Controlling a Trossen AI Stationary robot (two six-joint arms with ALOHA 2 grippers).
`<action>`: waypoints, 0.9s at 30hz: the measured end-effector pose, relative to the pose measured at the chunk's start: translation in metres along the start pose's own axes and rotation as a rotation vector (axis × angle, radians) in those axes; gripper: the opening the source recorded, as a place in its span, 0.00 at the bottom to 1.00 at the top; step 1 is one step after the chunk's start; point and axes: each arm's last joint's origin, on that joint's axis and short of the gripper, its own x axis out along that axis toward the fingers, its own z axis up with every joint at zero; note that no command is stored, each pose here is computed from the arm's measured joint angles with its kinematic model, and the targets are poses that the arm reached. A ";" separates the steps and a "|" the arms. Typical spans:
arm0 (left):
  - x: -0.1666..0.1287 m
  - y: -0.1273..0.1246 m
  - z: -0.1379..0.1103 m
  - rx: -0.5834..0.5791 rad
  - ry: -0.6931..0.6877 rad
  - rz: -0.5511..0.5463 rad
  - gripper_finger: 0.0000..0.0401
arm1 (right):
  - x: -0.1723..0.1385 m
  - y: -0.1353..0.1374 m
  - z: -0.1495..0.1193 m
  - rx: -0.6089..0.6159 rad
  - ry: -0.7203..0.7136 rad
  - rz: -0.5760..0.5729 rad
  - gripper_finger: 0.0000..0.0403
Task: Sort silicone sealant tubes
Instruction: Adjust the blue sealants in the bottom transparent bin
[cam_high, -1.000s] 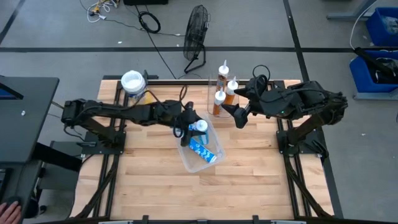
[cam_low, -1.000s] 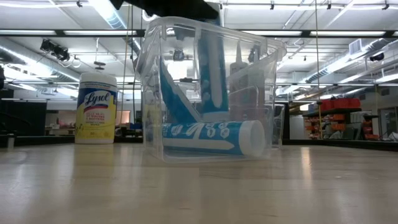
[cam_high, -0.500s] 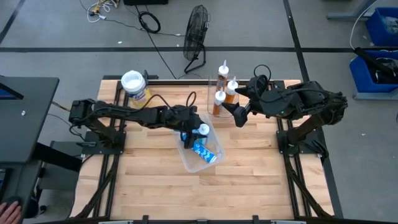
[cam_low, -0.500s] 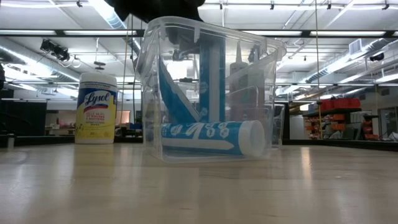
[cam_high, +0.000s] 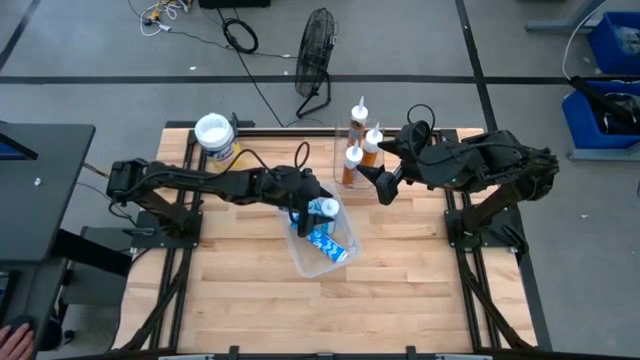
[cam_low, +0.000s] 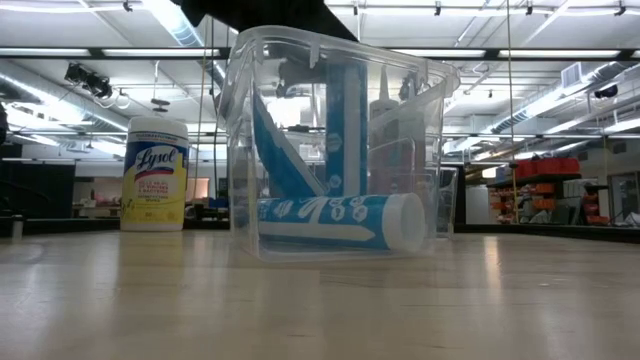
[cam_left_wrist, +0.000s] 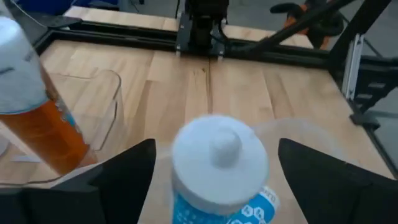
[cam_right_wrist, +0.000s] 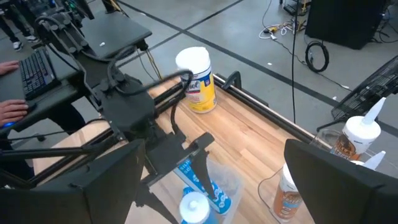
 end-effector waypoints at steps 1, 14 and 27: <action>-0.003 0.000 0.002 -0.005 -0.006 0.000 0.86 | 0.000 0.000 0.000 -0.002 0.001 -0.001 0.96; -0.081 -0.004 0.055 -0.113 -0.213 -0.014 0.85 | 0.021 0.017 -0.006 -0.019 0.038 0.029 0.96; -0.165 -0.022 0.078 -0.014 0.003 -0.035 0.84 | 0.037 0.048 -0.020 -0.030 0.097 0.162 0.96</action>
